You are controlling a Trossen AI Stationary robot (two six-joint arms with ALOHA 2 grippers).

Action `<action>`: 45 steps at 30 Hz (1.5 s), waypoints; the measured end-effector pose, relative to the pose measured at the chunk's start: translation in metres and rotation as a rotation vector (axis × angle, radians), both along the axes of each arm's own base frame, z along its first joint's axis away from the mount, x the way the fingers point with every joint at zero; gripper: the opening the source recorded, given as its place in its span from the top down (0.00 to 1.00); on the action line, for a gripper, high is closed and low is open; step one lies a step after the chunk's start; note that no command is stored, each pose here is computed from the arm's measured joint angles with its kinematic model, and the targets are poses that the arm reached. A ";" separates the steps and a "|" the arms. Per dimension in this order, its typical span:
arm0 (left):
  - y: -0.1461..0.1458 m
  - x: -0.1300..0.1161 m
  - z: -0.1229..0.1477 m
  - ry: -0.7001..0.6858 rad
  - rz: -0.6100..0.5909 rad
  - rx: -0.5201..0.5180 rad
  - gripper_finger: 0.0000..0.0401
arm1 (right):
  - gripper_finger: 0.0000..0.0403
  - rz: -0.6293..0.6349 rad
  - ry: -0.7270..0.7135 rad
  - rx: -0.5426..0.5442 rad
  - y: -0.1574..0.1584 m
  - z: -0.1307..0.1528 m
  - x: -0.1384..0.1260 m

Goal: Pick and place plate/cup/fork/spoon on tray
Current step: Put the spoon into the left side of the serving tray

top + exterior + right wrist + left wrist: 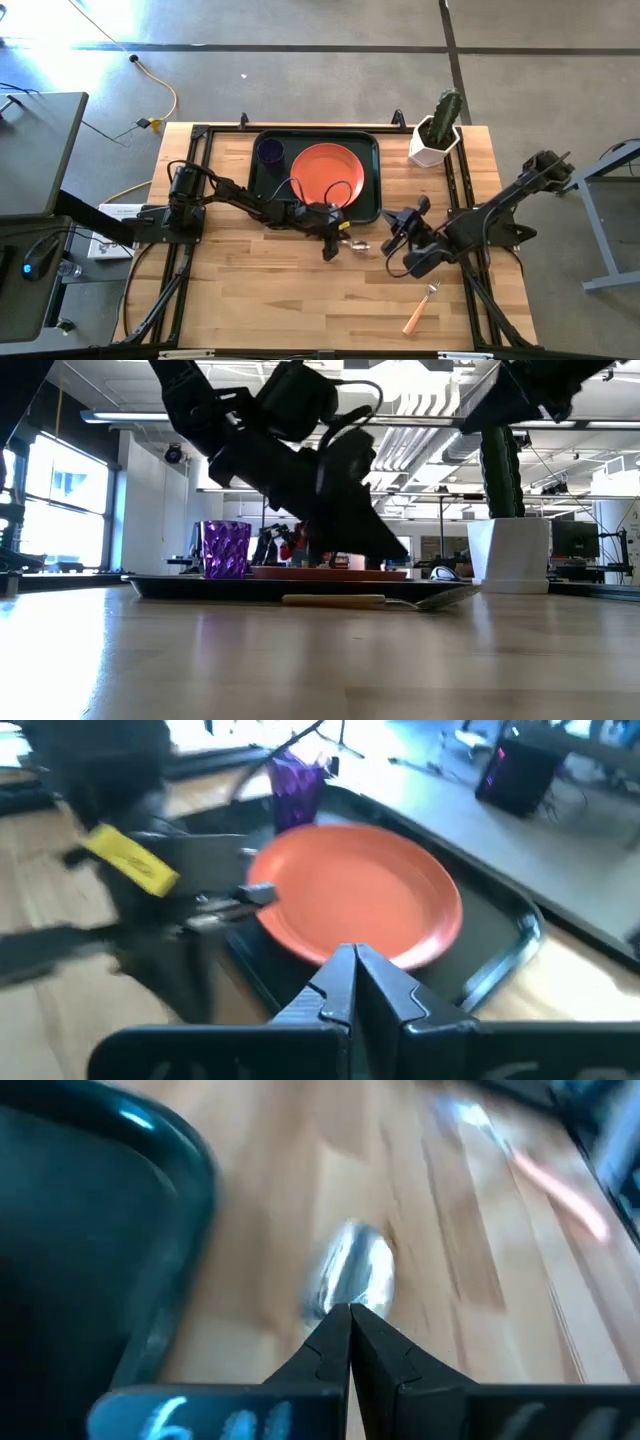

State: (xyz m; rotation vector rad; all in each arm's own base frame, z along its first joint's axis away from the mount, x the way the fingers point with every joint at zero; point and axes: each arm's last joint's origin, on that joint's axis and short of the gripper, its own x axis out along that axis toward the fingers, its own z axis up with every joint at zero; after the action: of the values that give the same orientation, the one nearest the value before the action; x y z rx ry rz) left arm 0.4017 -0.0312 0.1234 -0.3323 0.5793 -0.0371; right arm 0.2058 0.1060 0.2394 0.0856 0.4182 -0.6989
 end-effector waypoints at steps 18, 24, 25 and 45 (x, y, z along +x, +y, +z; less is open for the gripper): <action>-0.016 0.012 -0.002 0.072 -0.077 0.268 0.73 | 1.00 -0.050 0.031 0.094 0.002 -0.009 -0.018; -0.023 0.012 -0.009 0.101 -0.062 0.316 0.68 | 1.00 -0.048 0.034 0.095 0.002 -0.009 -0.018; -0.023 0.011 -0.010 0.107 -0.063 0.317 0.68 | 1.00 -0.048 0.035 0.095 0.002 -0.009 -0.018; -0.015 0.015 -0.032 0.140 -0.089 0.335 0.71 | 1.00 -0.046 0.030 0.105 0.003 -0.009 -0.017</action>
State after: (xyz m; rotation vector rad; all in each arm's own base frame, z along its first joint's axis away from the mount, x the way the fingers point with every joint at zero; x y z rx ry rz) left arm 0.4164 -0.0461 0.0911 0.0167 0.7267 -0.0016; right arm 0.1885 0.1087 0.2305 0.1848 0.4834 -0.7239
